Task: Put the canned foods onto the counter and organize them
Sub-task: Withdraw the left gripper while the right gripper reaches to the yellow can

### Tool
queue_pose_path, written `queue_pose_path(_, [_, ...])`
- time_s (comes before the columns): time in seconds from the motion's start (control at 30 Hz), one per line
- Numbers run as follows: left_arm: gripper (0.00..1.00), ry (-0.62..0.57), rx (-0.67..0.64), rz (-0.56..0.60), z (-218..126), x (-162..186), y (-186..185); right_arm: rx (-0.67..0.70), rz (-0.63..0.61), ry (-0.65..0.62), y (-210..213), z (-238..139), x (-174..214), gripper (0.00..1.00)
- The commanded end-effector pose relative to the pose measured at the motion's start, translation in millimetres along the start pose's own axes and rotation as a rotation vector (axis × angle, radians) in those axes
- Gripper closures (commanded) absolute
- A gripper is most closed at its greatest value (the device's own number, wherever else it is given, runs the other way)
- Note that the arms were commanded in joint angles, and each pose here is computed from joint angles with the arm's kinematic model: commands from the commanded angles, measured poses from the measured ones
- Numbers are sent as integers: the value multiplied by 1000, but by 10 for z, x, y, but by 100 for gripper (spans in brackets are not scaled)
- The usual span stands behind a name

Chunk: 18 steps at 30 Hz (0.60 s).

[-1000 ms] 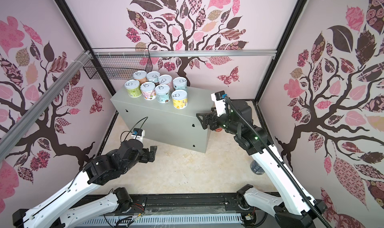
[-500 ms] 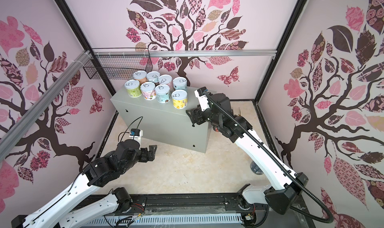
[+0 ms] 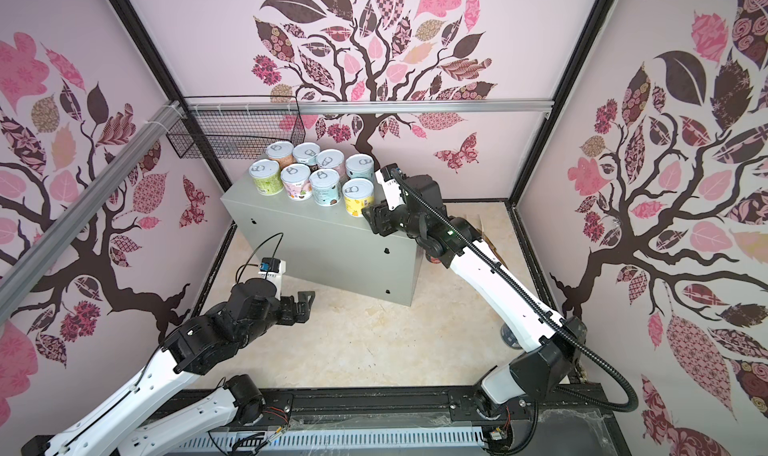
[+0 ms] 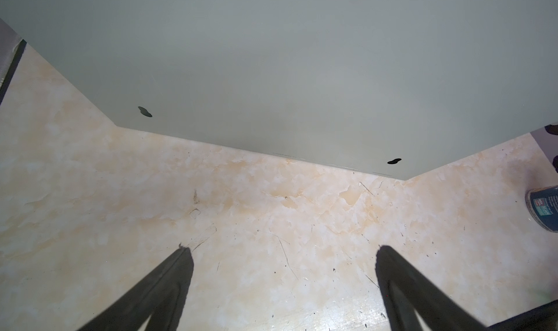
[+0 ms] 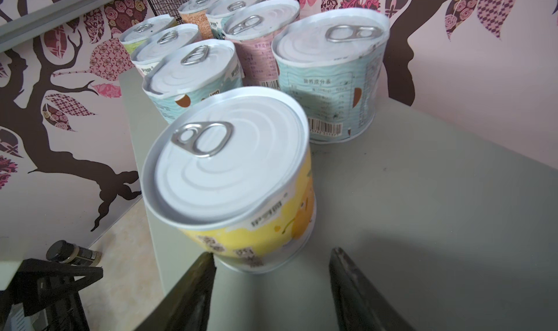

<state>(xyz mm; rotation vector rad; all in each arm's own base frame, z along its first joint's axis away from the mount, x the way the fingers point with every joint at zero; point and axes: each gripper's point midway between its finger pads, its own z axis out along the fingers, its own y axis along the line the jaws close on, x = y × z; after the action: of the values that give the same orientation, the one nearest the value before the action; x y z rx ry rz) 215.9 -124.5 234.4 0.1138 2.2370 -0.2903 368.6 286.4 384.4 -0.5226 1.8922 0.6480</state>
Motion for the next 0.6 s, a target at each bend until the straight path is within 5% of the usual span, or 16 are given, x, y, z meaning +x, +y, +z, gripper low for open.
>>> queue_pose_path(0.0, [2,-3,15,4,39,22,-12,1,7,-42,28,71,-171,38])
queue_pose_path(0.57, [2,-6,15,-4,36,16,10,-19,34,-32,30,339,-193,45])
